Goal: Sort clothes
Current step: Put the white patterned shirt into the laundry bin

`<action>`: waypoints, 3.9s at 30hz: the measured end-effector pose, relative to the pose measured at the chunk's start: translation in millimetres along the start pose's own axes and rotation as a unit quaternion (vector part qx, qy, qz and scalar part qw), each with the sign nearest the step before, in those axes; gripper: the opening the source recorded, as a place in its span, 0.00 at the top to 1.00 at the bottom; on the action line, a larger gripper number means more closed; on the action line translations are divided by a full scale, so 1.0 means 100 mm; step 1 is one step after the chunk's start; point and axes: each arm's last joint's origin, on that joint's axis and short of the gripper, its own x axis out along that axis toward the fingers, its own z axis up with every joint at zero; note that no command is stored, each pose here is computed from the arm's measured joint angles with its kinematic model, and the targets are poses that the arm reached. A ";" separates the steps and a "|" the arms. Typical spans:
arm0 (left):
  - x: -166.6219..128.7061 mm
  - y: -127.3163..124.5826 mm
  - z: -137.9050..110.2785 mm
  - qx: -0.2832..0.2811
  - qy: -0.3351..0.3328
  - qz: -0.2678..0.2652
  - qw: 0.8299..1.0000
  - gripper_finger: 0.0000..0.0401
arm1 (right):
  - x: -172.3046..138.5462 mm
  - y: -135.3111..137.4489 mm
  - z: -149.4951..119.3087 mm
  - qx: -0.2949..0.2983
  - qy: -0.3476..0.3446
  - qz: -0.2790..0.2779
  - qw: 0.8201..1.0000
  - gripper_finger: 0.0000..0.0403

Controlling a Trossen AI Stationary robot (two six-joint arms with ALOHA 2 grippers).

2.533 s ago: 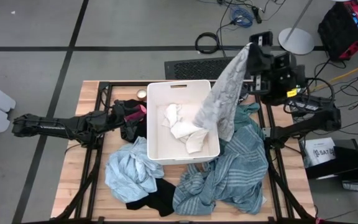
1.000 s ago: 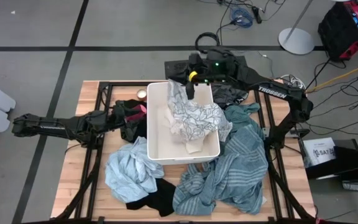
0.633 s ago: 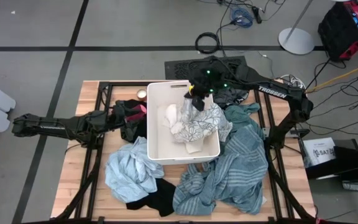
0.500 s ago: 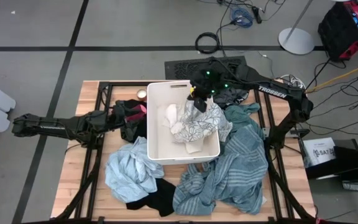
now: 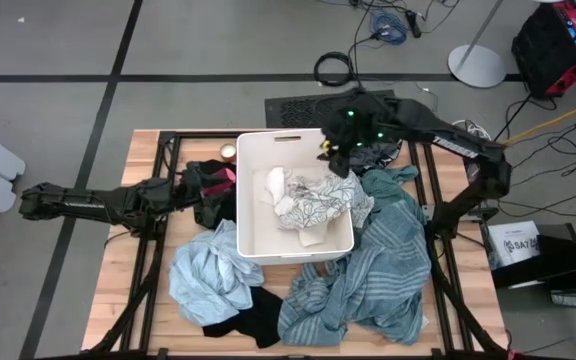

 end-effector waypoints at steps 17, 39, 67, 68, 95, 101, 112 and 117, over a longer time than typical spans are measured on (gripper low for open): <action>0.00 -0.01 -0.03 -0.009 0.015 -0.018 1.000 0.53 | -0.44 -0.04 -1.05 0.040 0.100 -0.043 0.993 0.60; 0.00 -0.01 0.00 -0.027 0.000 -0.021 0.999 0.53 | 0.52 -0.37 -2.18 0.316 0.187 0.004 0.930 0.60; 0.00 -0.01 0.00 -0.023 0.001 -0.021 1.000 0.53 | 0.79 -0.44 -2.40 0.387 0.128 0.028 0.913 0.80; 0.00 -0.01 0.00 -0.023 0.001 -0.021 1.000 0.53 | 0.78 -0.44 -2.41 0.384 0.130 0.029 0.914 0.85; 0.00 -0.01 0.00 -0.022 0.001 -0.021 1.000 0.53 | 0.78 -0.44 -2.41 0.376 0.133 0.029 0.917 1.00; 0.00 -0.01 0.00 -0.023 0.000 -0.021 1.000 0.53 | 0.78 -0.44 -2.41 0.376 0.133 0.029 0.917 1.00; 0.00 -0.01 0.00 -0.022 0.001 -0.021 1.000 0.53 | 0.78 -0.44 -2.41 0.376 0.133 0.029 0.916 1.00; 0.00 -0.01 0.00 -0.023 0.000 -0.021 1.000 0.53 | 0.78 -0.44 -2.41 0.376 0.133 0.029 0.916 1.00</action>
